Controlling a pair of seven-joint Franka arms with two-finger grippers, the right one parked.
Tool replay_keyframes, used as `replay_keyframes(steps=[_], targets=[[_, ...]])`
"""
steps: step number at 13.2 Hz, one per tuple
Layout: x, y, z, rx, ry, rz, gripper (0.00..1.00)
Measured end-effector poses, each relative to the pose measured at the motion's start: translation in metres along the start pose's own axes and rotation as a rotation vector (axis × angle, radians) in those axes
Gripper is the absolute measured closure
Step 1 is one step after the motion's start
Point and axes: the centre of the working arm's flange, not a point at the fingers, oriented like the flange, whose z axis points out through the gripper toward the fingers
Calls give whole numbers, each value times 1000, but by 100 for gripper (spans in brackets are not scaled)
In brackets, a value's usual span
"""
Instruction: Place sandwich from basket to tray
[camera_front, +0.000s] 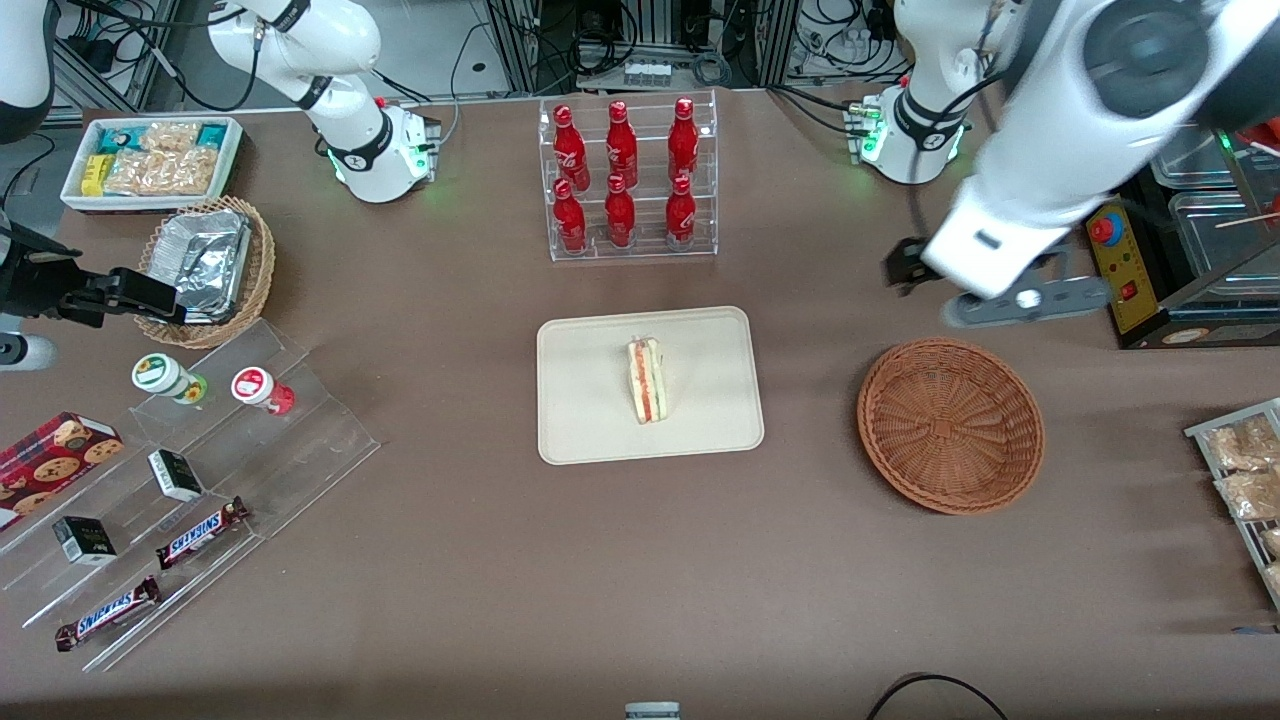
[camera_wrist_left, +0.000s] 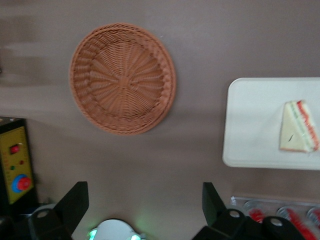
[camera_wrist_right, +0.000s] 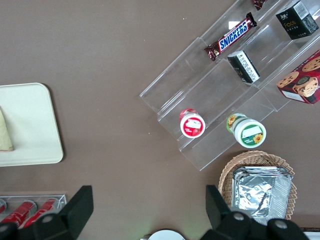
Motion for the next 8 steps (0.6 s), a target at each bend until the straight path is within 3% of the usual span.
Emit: replay_keyframes(steps=[4,8], targets=[[-10,-86,-2,-35,-8,60,0],[-14,-111,3,-44,11,64,0]])
